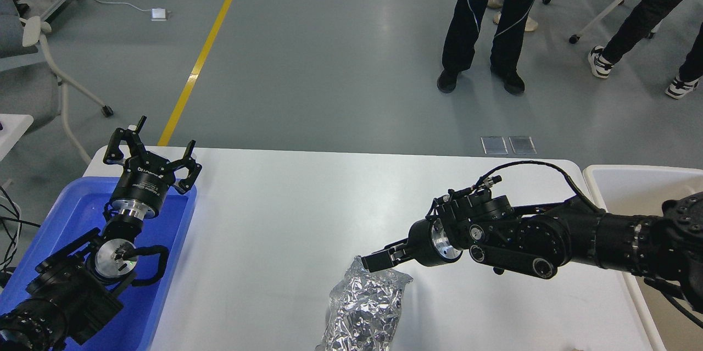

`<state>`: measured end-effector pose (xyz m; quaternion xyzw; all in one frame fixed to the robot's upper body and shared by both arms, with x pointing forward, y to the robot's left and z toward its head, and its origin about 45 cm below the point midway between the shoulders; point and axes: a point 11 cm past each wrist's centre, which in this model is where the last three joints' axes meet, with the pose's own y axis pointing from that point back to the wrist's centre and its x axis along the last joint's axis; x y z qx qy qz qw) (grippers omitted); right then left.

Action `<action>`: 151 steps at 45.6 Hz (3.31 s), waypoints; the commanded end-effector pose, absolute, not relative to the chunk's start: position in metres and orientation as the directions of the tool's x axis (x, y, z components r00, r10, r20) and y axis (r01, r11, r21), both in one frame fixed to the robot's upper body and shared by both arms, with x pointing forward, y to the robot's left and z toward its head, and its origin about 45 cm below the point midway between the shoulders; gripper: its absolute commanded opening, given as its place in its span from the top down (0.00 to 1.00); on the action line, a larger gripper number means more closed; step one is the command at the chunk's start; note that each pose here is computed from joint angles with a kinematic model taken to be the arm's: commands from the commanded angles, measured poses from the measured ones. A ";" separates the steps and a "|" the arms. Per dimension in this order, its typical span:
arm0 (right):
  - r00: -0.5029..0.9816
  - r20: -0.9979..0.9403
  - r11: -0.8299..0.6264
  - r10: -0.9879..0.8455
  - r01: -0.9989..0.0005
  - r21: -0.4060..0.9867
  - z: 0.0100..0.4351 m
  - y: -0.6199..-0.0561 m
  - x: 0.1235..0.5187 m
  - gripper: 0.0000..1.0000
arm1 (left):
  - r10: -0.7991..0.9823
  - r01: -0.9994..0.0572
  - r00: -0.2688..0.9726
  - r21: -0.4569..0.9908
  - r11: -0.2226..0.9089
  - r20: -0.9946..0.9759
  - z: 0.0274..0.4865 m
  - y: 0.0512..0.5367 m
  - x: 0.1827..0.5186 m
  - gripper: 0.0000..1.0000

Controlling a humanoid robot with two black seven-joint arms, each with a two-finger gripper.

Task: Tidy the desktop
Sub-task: 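Lower the right gripper onto the silver foil bag's edge, then close the right gripper on the foil bag and lift it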

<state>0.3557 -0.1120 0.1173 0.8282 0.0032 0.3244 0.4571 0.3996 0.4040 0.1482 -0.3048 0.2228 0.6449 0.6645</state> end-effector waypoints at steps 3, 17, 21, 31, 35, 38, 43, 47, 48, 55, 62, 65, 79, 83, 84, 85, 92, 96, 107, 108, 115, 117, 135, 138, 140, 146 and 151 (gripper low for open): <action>0.806 0.504 -0.546 0.310 -0.283 0.788 0.105 -0.127 0.352 0.00 | 0.721 -0.993 0.069 -0.118 -0.018 -0.689 0.148 0.404 0.400 0.00; 0.849 0.441 -0.504 0.292 -0.255 0.825 0.100 -0.175 0.335 0.00 | 0.721 -0.993 0.069 -0.118 -0.018 -0.689 0.148 0.404 0.400 0.00; 0.857 0.423 -0.517 0.294 -0.230 0.825 0.102 -0.179 0.324 0.00 | 0.721 -0.993 0.069 -0.118 -0.018 -0.689 0.148 0.404 0.400 0.00; 0.872 0.398 -0.549 0.286 -0.191 0.814 0.116 -0.189 0.304 0.00 | 0.722 -0.993 0.068 -0.117 -0.019 -0.689 0.148 0.404 0.399 0.00; 0.872 0.400 -0.564 0.281 -0.187 0.805 0.120 -0.185 0.302 0.00 | 0.721 -0.993 0.069 -0.118 -0.018 -0.689 0.148 0.404 0.400 0.00; 0.872 0.400 -0.573 0.281 -0.182 0.799 0.121 -0.180 0.301 0.00 | 0.721 -0.993 0.069 -0.118 -0.018 -0.689 0.148 0.404 0.400 0.00; 0.898 0.370 -0.598 0.239 -0.164 0.784 0.119 -0.172 0.295 0.00 | 0.721 -0.993 0.069 -0.118 -0.018 -0.689 0.148 0.404 0.400 0.00; 0.915 0.349 -0.626 0.202 -0.154 0.765 0.119 -0.160 0.292 0.00 | 0.721 -0.993 0.069 -0.118 -0.018 -0.689 0.148 0.404 0.400 0.00; 0.916 0.348 -0.630 0.198 -0.154 0.762 0.119 -0.158 0.292 0.00 | 0.721 -0.993 0.069 -0.118 -0.018 -0.689 0.148 0.404 0.400 0.00; 0.927 0.324 -0.641 0.189 -0.134 0.756 0.107 -0.151 0.281 0.00 | 0.721 -0.993 0.069 -0.118 -0.018 -0.689 0.148 0.404 0.400 0.00; 0.938 0.308 -0.633 0.157 -0.144 0.760 0.095 -0.156 0.278 0.00 | 0.721 -0.993 0.069 -0.118 -0.018 -0.689 0.148 0.404 0.400 0.00; 0.943 0.298 -0.628 0.145 -0.145 0.765 0.086 -0.156 0.276 0.00 | 0.721 -0.993 0.069 -0.118 -0.018 -0.689 0.148 0.404 0.400 0.00; 0.942 0.302 -0.632 0.144 -0.147 0.761 0.071 -0.140 0.277 0.00 | 0.721 -0.993 0.069 -0.118 -0.018 -0.689 0.148 0.404 0.400 0.00; 0.937 0.313 -0.628 0.158 -0.149 0.764 0.069 -0.136 0.279 0.00 | 0.721 -0.993 0.069 -0.118 -0.018 -0.689 0.148 0.404 0.400 0.00; 0.934 0.318 -0.628 0.162 -0.151 0.764 0.070 -0.135 0.280 0.00 | 0.721 -0.993 0.069 -0.118 -0.018 -0.689 0.148 0.404 0.400 0.00; 0.931 0.324 -0.627 0.170 -0.151 0.764 0.069 -0.133 0.281 0.00 | 0.721 -0.993 0.069 -0.118 -0.018 -0.689 0.148 0.404 0.400 0.00; 0.905 0.358 -0.608 0.228 -0.155 0.778 0.064 -0.130 0.284 0.00 | 0.721 -0.993 0.069 -0.118 -0.018 -0.689 0.148 0.404 0.400 0.00; 0.904 0.361 -0.593 0.230 -0.164 0.788 0.060 -0.135 0.286 0.00 | 0.721 -0.993 0.069 -0.118 -0.018 -0.689 0.148 0.404 0.400 0.00; 0.901 0.352 -0.565 0.254 -0.157 0.810 0.050 -0.144 0.282 0.26 | 0.721 -0.993 0.069 -0.118 -0.018 -0.689 0.148 0.404 0.400 0.00; 0.896 0.356 -0.561 0.266 -0.157 0.813 0.049 -0.145 0.282 0.33 | 0.721 -0.993 0.069 -0.118 -0.018 -0.689 0.148 0.404 0.400 0.00; 0.868 0.377 -0.554 0.322 -0.150 0.819 0.048 -0.140 0.281 0.76 | 0.721 -0.993 0.069 -0.118 -0.018 -0.689 0.148 0.404 0.400 0.00; 0.868 0.379 -0.554 0.323 -0.151 0.818 0.048 -0.140 0.281 0.86 | 0.721 -0.993 0.069 -0.118 -0.018 -0.689 0.148 0.404 0.400 0.00; 0.867 0.382 -0.551 0.319 -0.158 0.819 0.052 -0.142 0.286 1.00 | 0.721 -0.993 0.069 -0.118 -0.018 -0.689 0.148 0.404 0.400 0.00; 0.865 0.391 -0.555 0.315 -0.167 0.815 0.057 -0.143 0.290 1.00 | 0.721 -0.993 0.069 -0.118 -0.018 -0.689 0.148 0.404 0.400 0.00; 0.861 0.401 -0.556 0.313 -0.176 0.812 0.062 -0.144 0.296 1.00 | 0.721 -0.993 0.069 -0.118 -0.018 -0.689 0.148 0.404 0.400 0.00; 0.831 0.457 -0.565 0.317 -0.222 0.794 0.093 -0.148 0.319 1.00 | 0.721 -0.993 0.069 -0.118 -0.018 -0.689 0.148 0.404 0.400 0.00; 0.815 0.492 -0.576 0.308 -0.251 0.778 0.119 -0.149 0.335 1.00 | 0.721 -0.993 0.069 -0.118 -0.018 -0.689 0.148 0.404 0.400 0.00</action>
